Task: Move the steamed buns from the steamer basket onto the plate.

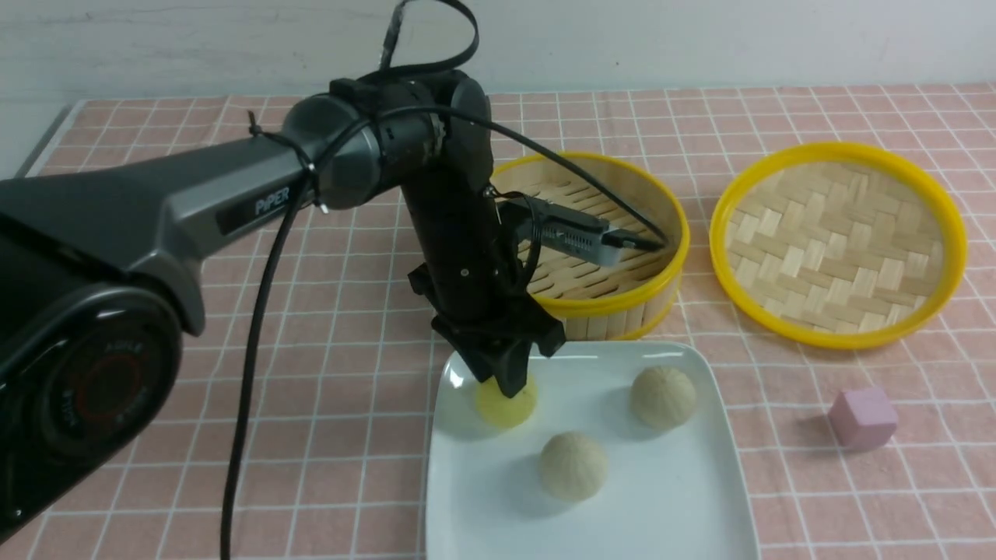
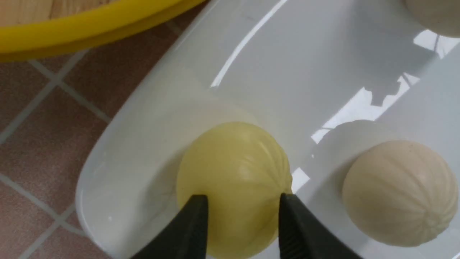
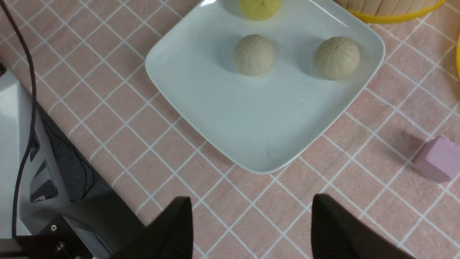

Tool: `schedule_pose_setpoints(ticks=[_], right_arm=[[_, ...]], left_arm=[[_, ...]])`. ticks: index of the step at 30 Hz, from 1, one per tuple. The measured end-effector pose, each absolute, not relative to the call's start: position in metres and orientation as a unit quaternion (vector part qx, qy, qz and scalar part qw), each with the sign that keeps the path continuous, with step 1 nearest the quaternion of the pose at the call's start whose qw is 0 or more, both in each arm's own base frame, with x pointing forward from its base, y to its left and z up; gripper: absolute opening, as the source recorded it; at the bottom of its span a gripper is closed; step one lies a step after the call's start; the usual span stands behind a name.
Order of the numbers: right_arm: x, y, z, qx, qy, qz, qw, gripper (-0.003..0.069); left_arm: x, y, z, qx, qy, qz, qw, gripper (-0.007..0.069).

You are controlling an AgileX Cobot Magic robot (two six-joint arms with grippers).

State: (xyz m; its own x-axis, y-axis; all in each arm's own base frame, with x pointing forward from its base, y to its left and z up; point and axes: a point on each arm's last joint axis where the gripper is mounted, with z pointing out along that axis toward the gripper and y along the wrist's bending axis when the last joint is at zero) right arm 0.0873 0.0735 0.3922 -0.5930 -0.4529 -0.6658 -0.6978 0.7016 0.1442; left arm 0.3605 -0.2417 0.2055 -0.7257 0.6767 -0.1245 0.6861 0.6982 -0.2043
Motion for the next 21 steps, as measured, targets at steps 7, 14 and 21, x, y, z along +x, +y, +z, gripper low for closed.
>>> schedule_pose_setpoints(ticks=[7, 14, 21], right_arm=[[0.087, 0.074, 0.392, -0.335, 0.868, 0.198, 0.308, 0.0442], [0.087, 0.074, 0.392, -0.338, 0.867, 0.197, 0.308, 0.0442], [0.088, 0.074, 0.392, -0.352, 0.86, 0.192, 0.314, 0.0442]], left_arm=[[0.362, -0.242, 0.246, 0.369, 0.918, -0.126, 0.076, 0.0424], [0.356, -0.23, 0.352, 0.376, 0.892, -0.108, 0.226, 0.043], [0.339, -0.173, 0.44, 0.325, 0.867, 0.095, 0.366, 0.043]])
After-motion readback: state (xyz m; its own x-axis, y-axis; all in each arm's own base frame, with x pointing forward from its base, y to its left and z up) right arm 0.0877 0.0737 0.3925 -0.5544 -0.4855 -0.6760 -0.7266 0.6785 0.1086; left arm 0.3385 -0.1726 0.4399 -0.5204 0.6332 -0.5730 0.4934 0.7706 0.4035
